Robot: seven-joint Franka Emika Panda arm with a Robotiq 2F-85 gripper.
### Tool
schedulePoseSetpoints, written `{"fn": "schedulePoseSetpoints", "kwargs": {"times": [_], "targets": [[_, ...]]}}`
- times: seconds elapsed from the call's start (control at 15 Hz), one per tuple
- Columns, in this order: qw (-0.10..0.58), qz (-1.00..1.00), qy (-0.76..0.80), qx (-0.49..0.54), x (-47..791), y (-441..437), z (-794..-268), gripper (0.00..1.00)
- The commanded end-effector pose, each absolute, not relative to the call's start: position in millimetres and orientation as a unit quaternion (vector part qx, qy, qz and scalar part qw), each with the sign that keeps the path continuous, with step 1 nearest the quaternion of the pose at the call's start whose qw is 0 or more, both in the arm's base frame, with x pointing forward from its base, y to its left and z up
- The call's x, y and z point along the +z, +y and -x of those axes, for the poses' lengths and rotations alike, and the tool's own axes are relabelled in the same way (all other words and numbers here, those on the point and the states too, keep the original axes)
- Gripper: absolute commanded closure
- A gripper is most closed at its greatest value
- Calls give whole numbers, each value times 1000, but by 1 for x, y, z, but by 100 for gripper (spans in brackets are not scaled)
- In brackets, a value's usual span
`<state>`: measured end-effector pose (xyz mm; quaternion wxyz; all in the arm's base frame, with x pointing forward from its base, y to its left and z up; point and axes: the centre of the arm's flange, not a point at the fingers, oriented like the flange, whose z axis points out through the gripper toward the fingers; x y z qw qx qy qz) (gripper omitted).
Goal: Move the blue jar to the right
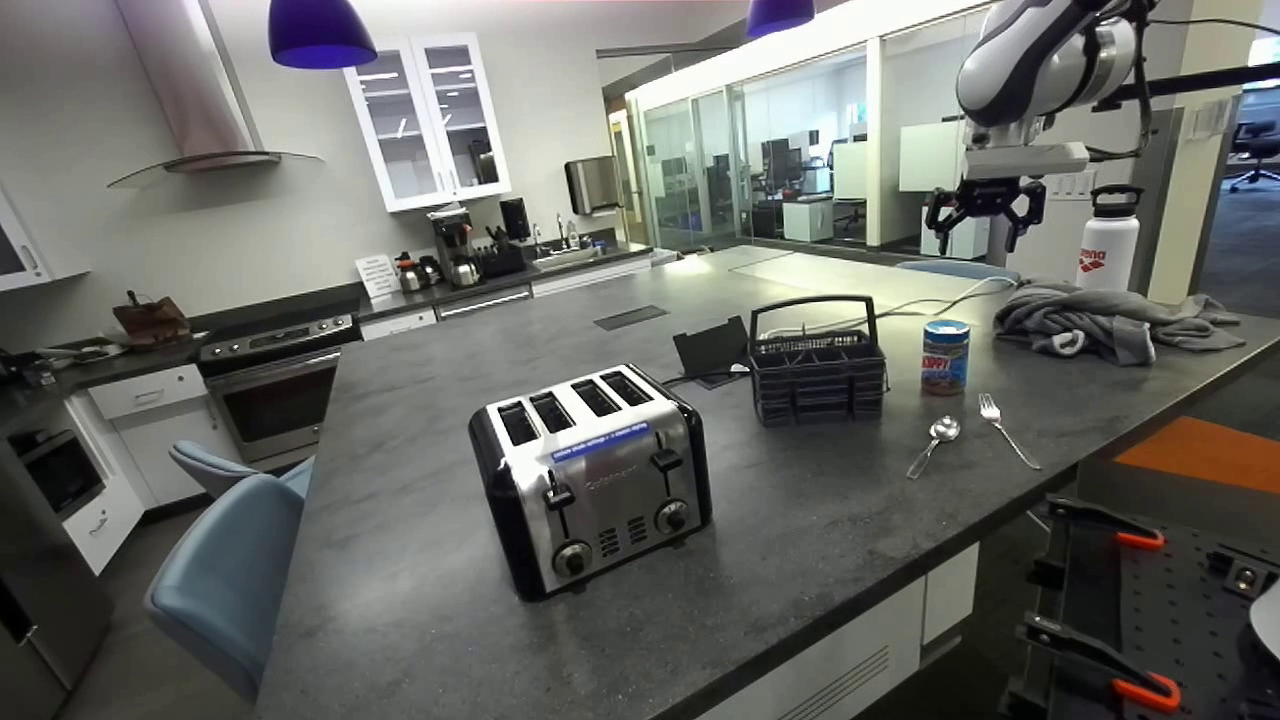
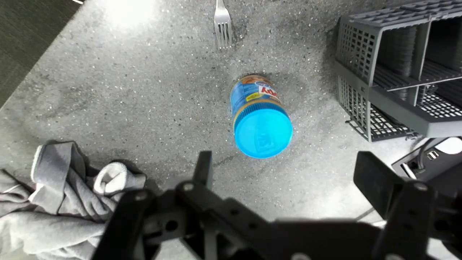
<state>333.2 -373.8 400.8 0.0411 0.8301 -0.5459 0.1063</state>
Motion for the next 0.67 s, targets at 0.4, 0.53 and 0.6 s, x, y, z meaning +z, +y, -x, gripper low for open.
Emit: {"fn": "schedulePoseSetpoints", "kwargs": {"times": [0.4, 0.53, 0.6], "targets": [[21, -834, -526, 168, 464, -323, -294, 0], [26, -831, -529, 171, 459, -335, -306, 0], [26, -831, -529, 174, 461, -334, -305, 0]]}}
